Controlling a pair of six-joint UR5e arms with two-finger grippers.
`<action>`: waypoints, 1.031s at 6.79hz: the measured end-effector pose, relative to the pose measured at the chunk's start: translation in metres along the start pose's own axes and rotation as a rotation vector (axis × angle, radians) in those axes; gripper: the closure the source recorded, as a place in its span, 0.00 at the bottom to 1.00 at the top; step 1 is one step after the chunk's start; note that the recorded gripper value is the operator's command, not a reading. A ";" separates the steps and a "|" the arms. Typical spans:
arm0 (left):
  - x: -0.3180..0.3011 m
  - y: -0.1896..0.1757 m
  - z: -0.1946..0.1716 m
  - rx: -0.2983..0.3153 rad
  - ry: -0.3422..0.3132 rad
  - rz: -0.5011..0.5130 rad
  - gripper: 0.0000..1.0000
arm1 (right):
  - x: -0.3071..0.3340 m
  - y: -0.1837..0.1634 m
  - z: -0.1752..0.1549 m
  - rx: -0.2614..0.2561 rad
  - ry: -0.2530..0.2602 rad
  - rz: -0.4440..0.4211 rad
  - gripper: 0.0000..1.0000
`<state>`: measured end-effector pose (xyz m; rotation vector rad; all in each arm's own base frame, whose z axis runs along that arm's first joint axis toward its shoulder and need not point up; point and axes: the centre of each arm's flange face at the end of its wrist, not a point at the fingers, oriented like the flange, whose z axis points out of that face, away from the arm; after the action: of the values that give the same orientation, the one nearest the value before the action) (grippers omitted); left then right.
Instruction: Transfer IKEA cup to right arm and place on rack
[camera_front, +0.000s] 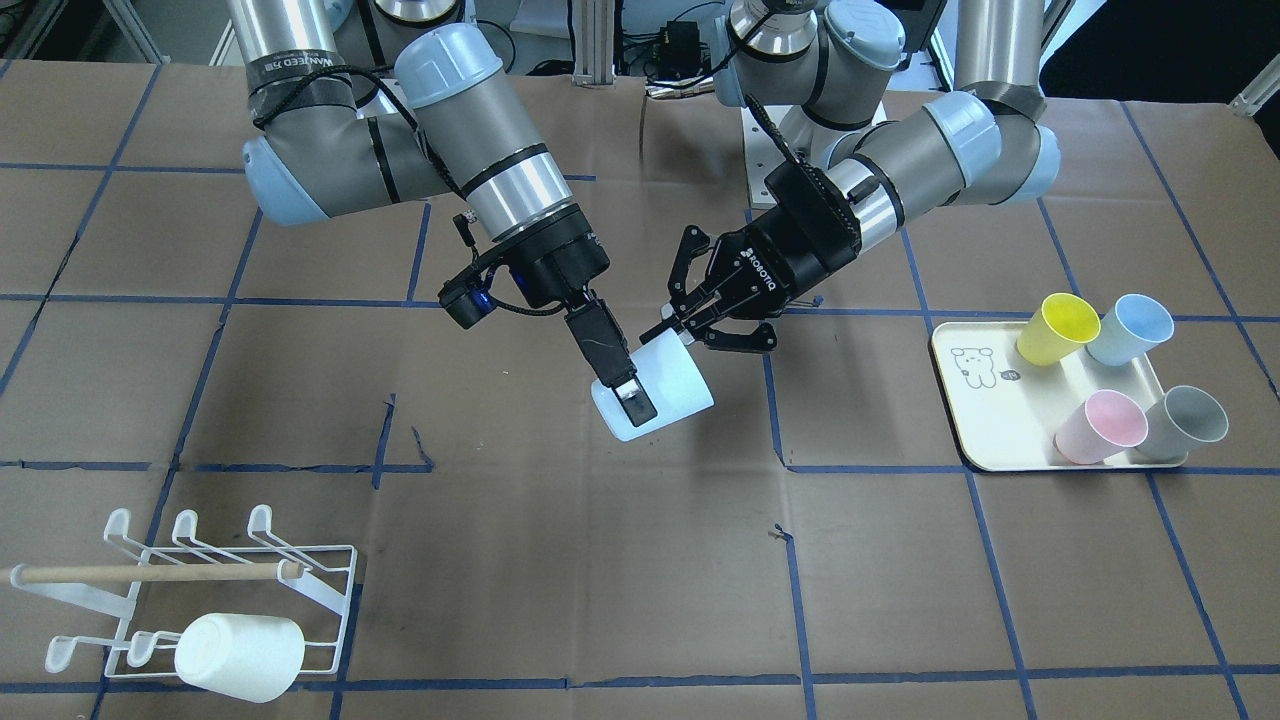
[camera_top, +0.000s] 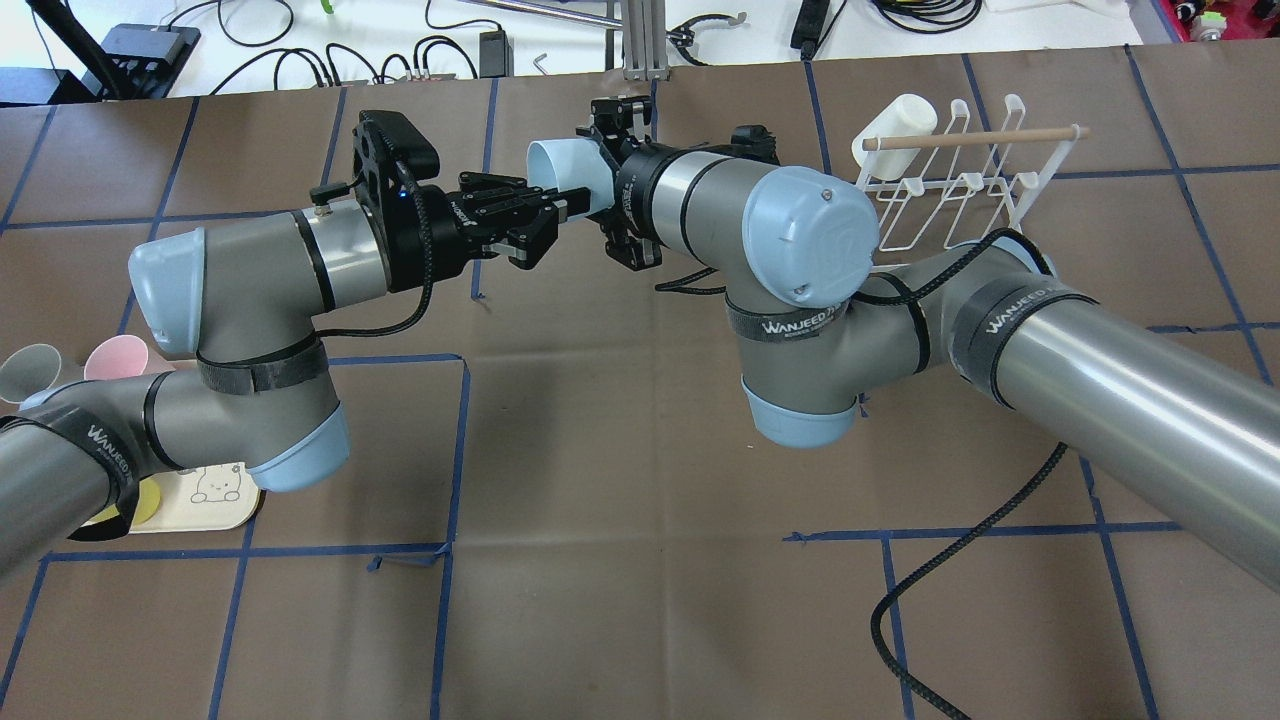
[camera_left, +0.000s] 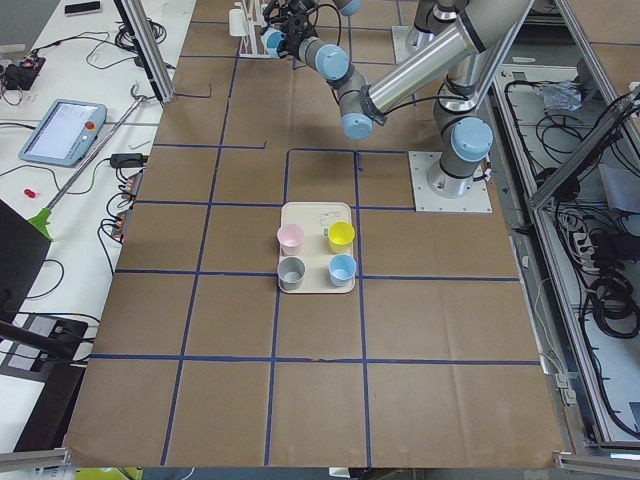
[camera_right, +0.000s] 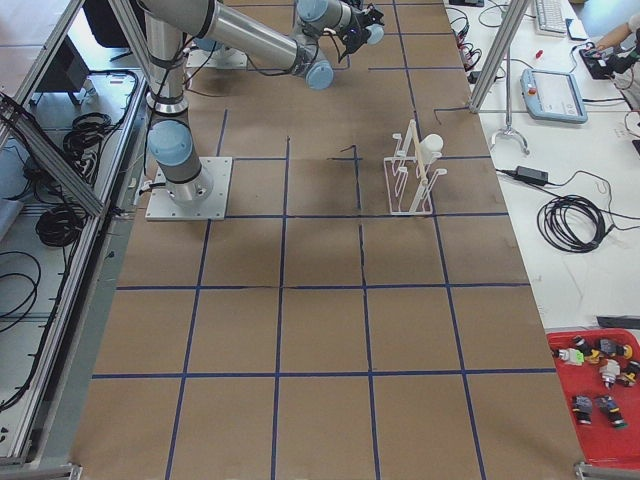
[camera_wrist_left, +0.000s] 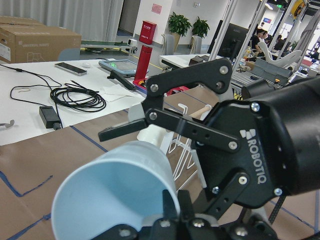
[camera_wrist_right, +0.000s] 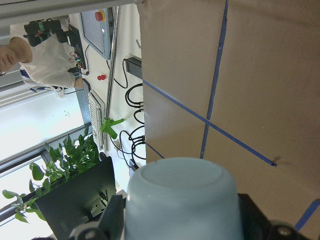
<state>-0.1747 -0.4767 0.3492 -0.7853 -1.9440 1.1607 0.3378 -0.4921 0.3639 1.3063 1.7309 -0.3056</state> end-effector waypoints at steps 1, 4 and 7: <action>0.000 0.000 0.000 0.000 0.000 0.000 0.60 | 0.000 0.000 0.000 -0.002 0.000 -0.001 0.62; -0.001 -0.004 -0.001 0.005 -0.005 -0.018 0.01 | 0.000 0.000 0.000 -0.004 -0.001 -0.003 0.62; -0.008 -0.008 -0.012 0.019 -0.026 -0.040 0.01 | -0.003 -0.003 0.000 -0.002 -0.011 -0.010 0.71</action>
<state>-0.1617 -0.4811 0.3577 -0.7211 -1.9589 1.1686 0.3354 -0.4950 0.3649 1.2931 1.7288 -0.3158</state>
